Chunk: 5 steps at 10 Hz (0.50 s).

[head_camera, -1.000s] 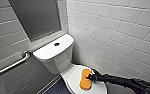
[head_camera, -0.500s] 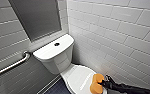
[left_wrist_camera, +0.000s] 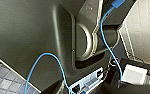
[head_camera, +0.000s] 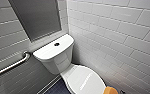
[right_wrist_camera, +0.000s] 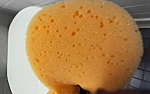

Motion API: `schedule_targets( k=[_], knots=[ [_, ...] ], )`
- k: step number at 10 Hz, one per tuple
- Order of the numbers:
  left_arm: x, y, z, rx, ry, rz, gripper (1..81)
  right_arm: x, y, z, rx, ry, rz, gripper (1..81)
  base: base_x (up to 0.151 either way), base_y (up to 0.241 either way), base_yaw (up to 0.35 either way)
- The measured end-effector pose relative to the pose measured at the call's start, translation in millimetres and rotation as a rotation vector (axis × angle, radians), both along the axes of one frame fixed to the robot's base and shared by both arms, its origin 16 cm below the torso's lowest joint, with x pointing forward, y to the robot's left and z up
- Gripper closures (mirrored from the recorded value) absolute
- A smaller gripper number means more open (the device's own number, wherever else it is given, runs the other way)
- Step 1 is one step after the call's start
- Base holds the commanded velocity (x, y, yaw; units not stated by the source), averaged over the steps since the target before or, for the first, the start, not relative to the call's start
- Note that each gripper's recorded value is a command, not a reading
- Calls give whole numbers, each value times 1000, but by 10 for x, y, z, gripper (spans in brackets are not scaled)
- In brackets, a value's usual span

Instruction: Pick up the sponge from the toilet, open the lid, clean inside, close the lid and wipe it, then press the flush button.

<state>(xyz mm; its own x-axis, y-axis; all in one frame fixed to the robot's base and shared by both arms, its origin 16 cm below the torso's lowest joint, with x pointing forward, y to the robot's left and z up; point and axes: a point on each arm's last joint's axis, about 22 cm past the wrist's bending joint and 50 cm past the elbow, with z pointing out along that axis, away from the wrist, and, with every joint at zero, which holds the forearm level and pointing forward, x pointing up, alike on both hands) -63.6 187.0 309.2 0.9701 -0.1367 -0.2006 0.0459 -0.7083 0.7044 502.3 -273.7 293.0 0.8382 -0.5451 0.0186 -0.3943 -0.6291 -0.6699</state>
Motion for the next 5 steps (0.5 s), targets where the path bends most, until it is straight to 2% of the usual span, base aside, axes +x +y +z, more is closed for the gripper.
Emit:
schedule_targets(
  k=[1, 2, 5],
  knots=[
    [19, -49, -3, -7, -5, 2, 10, -490, -179, 7, -19, 104, 50, 811, 0, 0, 0],
    [28, -80, -5, -11, -6, 3, 10, -702, -263, 78, -21, 143, 71, 811, 0, 0, 0],
    [82, -123, -25, -17, -16, 4, 10, -700, -201, 767, 59, 97, 94, 811, 0, 0, 0]
  ],
)
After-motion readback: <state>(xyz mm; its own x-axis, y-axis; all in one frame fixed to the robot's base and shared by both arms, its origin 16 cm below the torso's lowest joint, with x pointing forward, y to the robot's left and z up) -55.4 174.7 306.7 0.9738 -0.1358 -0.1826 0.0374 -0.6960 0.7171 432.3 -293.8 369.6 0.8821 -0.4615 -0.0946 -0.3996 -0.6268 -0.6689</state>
